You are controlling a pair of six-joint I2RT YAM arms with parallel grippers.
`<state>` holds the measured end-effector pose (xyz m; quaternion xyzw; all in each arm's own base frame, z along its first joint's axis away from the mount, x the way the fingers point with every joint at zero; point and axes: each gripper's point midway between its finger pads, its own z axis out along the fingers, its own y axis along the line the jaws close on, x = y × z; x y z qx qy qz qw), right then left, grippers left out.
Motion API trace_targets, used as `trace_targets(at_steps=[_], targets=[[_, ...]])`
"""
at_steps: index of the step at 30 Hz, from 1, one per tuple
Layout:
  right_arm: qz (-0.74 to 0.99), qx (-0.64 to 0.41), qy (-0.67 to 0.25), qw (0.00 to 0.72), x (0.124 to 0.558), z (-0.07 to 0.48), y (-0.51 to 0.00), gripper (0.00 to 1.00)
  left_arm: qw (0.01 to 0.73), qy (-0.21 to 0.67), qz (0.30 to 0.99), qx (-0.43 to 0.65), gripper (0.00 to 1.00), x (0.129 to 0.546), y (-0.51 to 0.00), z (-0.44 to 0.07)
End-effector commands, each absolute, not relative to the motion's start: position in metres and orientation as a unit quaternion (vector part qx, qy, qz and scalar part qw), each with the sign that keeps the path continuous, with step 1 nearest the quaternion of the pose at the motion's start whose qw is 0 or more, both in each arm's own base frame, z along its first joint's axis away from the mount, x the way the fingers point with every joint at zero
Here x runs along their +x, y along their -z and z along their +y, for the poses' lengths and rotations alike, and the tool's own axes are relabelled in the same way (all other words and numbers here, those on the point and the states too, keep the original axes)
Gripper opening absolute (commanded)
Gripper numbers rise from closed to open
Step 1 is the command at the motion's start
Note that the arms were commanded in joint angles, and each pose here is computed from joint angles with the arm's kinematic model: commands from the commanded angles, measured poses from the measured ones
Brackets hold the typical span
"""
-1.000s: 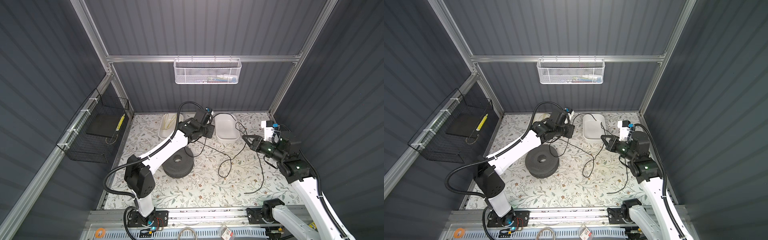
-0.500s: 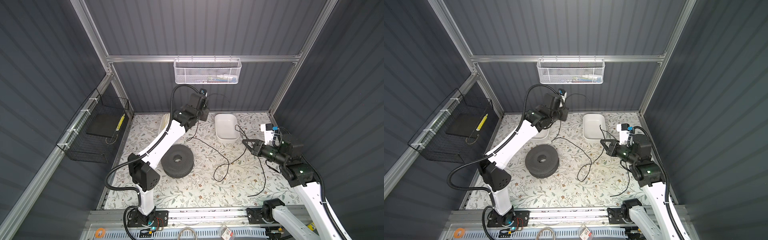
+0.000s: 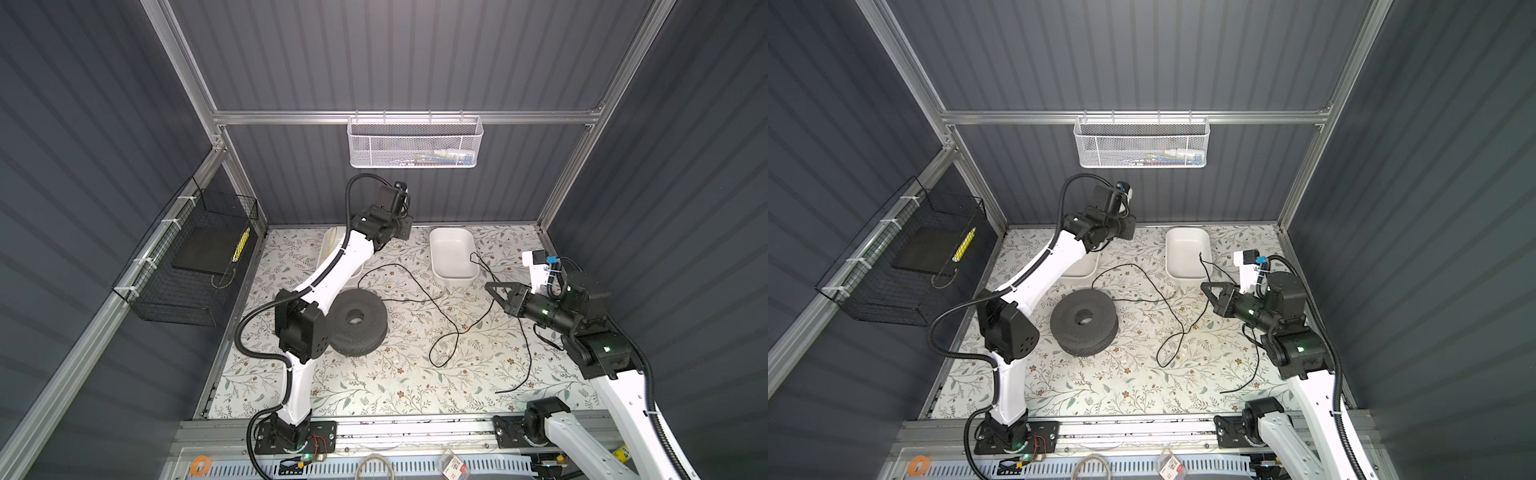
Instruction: Wrap the cables
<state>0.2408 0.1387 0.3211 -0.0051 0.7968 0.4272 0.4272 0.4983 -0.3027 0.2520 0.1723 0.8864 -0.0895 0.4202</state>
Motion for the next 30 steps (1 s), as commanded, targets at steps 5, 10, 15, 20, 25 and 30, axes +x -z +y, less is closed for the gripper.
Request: trace_targets(at_steps=[5, 10, 15, 20, 25, 30], targets=[[0.79, -0.015, -0.438, 0.428, 0.239, 0.142, -0.329, 0.0, 0.404, 0.149, 0.884, 0.18, 0.34, 0.471, -0.262, -0.317], [0.781, -0.005, -0.438, 0.446, 0.253, 0.141, -0.346, 0.0, 0.371, 0.208, 0.866, 0.264, 0.5, 0.376, -0.265, -0.347], [0.779, 0.014, -0.425, 0.461, 0.275, 0.137, -0.353, 0.0, 0.337, 0.324, 0.835, 0.29, 0.64, 0.288, -0.264, -0.361], [0.784, 0.019, -0.413, 0.464, 0.288, 0.135, -0.353, 0.0, 0.269, 0.362, 0.837, 0.31, 0.73, 0.214, -0.228, -0.381], [0.782, 0.025, -0.42, 0.46, 0.288, 0.136, -0.347, 0.0, 0.218, 0.357, 0.845, 0.334, 0.73, 0.177, -0.187, -0.414], [0.782, 0.032, -0.422, 0.457, 0.284, 0.135, -0.34, 0.0, 0.212, 0.325, 0.86, 0.332, 0.71, 0.189, -0.157, -0.431]])
